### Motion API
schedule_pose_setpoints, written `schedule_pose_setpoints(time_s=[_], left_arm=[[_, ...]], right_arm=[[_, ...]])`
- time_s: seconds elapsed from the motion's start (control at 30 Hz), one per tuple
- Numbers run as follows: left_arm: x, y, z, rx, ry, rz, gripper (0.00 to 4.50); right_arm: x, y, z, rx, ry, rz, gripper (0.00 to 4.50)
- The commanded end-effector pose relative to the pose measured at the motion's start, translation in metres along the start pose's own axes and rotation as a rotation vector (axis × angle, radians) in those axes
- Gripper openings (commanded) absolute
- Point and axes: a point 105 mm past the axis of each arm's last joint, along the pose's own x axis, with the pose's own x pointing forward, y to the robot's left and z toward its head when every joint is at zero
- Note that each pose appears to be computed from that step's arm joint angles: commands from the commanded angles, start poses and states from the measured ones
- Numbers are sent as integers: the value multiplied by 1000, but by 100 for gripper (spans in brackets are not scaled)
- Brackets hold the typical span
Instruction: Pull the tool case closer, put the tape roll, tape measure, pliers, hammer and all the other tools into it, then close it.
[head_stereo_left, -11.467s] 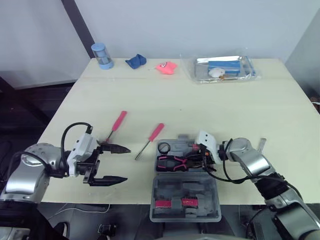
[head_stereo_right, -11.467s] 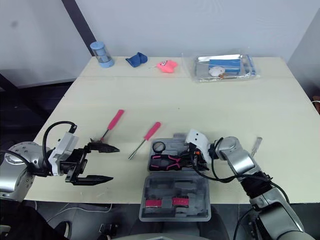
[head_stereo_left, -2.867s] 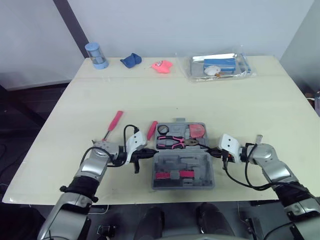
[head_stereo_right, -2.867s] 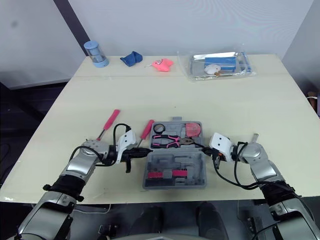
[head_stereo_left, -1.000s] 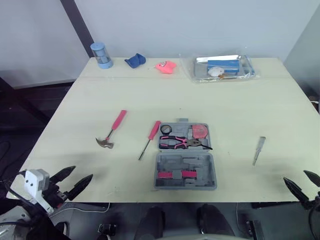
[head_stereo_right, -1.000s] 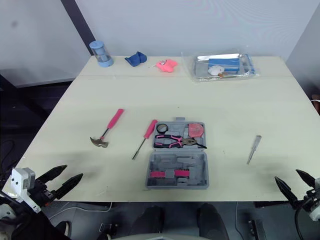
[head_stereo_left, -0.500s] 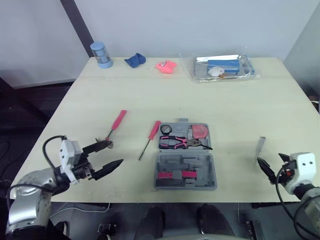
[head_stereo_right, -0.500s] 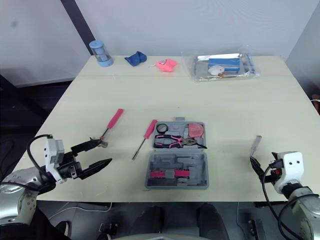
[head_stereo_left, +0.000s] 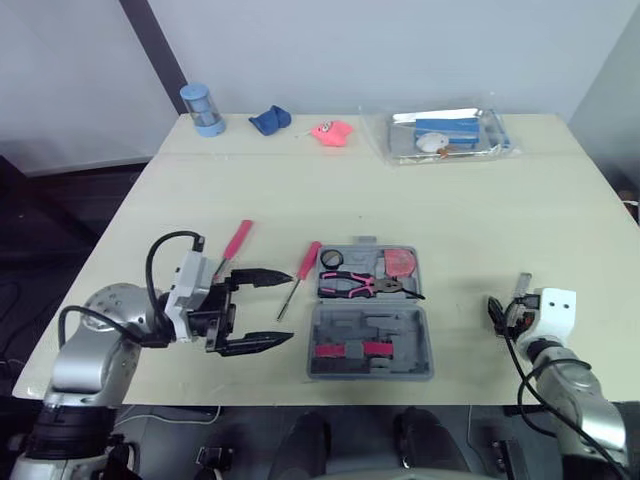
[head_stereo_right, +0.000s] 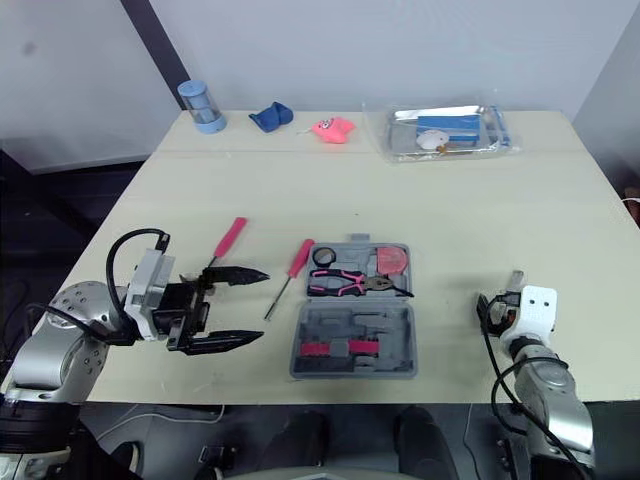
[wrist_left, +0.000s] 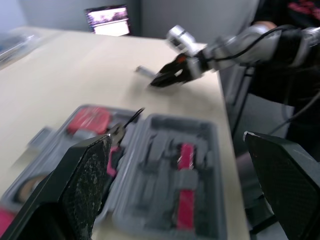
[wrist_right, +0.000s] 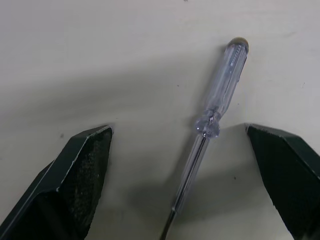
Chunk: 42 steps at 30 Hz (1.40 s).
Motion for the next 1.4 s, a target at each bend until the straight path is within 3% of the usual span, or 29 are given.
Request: schedule_pose_setpoints(time_s=[0.03,0.13,0.4,0.57,0.77,0.93,1.1,1.4], left_arm=[[4,-3,16,53,-12,-46,450],[6,-3,20,68,-14,-57,450],[5,-3,22,73,-11,-73,450],[2,-3,20,73,1,-97,450],[-7,-4,16,88,23,-113,450],[-13,-2,9,88,44,-105,450],[-18,4,1,119,87,-76,450],[-35,1,-16,111,167,-69,450]], right_arm=[[3,-5,3,7,-15,-33,448],[5,-8,-1,31,1,-68,366],[2,-16,-2,15,6,-106,3],[-2,-18,1,-14,-6,-86,3],[-17,-8,29,-278,-90,202,3],[-37,29,56,-373,-117,564,3],[-58,68,52,-552,33,872,3],[-71,148,56,-805,71,1220,3]])
